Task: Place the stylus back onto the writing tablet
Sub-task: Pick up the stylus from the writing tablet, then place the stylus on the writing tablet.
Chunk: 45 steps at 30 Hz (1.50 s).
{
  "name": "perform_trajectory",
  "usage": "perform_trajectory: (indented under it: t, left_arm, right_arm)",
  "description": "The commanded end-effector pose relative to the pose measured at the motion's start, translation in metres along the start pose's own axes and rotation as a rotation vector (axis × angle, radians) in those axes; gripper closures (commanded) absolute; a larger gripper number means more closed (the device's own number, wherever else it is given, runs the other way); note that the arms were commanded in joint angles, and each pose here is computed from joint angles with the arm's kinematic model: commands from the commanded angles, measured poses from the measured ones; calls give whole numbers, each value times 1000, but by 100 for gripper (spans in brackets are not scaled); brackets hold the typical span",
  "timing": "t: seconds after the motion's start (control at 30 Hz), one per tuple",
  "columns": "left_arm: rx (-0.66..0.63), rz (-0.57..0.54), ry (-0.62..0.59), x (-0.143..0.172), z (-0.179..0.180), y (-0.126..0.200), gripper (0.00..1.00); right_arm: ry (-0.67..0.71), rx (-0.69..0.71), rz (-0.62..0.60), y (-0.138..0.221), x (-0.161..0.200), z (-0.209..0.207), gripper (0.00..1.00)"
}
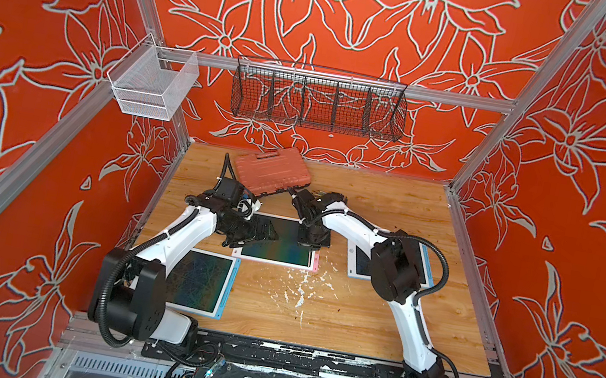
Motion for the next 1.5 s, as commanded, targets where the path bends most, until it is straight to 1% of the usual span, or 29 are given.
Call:
perform_trajectory:
  t: [0.0, 0.37, 0.6, 0.87, 1.47]
  left_arm:
    - [17, 5, -10, -1, 0, 0, 3]
    - [21, 15, -18, -1, -2, -2, 3]
    - [18, 21, -22, -2, -2, -4, 3]
    - [15, 23, -19, -3, -2, -4, 3]
    - [10, 22, -19, -3, -1, -4, 3]
  right_arm:
    - [-39, -19, -57, 15, -8, -5, 100]
    - [-67, 34, -53, 11, -19, -23, 100]
    - [-82, 43, -49, 6, -25, -29, 100]
    - [-88, 41, -22, -3, -24, -29, 100]
    - [-88, 54, 8, -12, -16, -30, 100]
Point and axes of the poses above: each gripper's point midway between its finger pads, its own y axis back along the fingers, its own z axis along the line the jaws close on, x = y × z, the point moved 7 cm from there along y, back along the fingers
